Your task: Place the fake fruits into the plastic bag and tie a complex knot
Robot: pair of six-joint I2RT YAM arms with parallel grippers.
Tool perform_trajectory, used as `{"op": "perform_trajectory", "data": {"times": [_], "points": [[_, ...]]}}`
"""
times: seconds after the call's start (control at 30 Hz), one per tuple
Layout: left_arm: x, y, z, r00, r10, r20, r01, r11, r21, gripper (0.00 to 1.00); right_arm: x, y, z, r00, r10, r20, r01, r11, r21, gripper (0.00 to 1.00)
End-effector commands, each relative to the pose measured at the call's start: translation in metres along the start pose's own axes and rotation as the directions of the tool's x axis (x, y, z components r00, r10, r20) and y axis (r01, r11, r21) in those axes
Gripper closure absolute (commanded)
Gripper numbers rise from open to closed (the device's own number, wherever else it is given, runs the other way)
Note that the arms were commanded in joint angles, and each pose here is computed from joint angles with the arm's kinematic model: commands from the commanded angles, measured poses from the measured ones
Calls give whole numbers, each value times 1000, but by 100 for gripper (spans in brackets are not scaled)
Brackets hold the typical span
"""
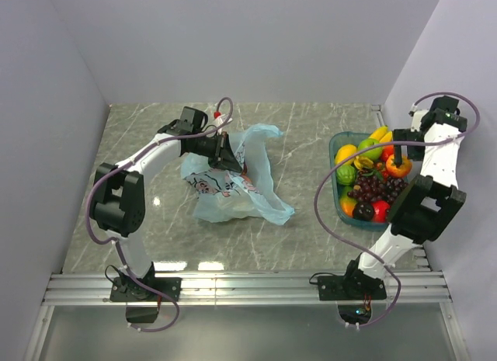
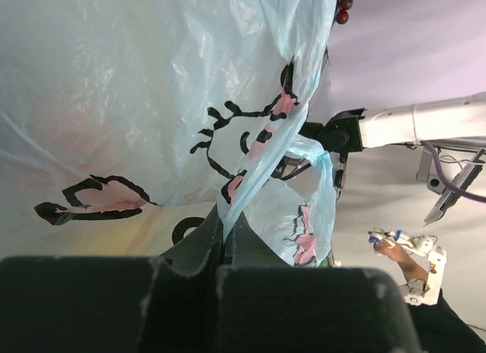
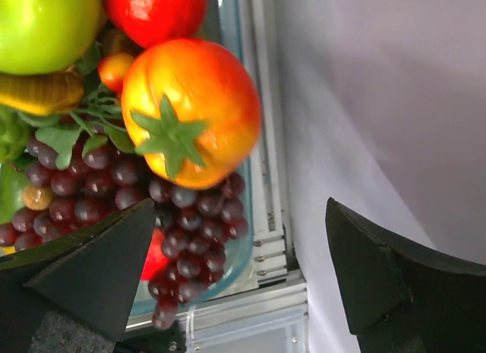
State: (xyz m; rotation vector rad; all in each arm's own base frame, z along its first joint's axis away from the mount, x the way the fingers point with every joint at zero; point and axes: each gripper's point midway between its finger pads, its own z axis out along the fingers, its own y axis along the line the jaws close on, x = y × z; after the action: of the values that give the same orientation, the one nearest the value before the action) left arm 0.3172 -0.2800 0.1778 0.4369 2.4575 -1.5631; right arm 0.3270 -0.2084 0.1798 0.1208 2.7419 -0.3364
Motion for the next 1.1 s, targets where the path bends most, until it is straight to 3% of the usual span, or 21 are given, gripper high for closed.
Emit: {"op": "perform_trajectory", "data": {"times": [0.0,0.57,0.77,0.97,1.07], "points": [[-7,-11,-3,998,56,8,-56,998,26,99,-15,-1,13,1000,18,11,-18,1000,-7,0],[-10,-5,-6,999,48,4,-48,999,14,99,-21,30,53,997,-1,-75,-8,993,-117,1],[-10,-5,-8,999,47,10,-47,999,13,99,-21,29,48,997,-1,-72,-8,993,-118,20],[-8,-6,-11,999,44,10,-44,999,16,99,-30,24,7,1000,-4,9,5,996,-93,39],[-9,-9,-12,999,40,14,-41,999,22,99,-41,32,-22,997,-12,80,22,991,-131,56]]}}
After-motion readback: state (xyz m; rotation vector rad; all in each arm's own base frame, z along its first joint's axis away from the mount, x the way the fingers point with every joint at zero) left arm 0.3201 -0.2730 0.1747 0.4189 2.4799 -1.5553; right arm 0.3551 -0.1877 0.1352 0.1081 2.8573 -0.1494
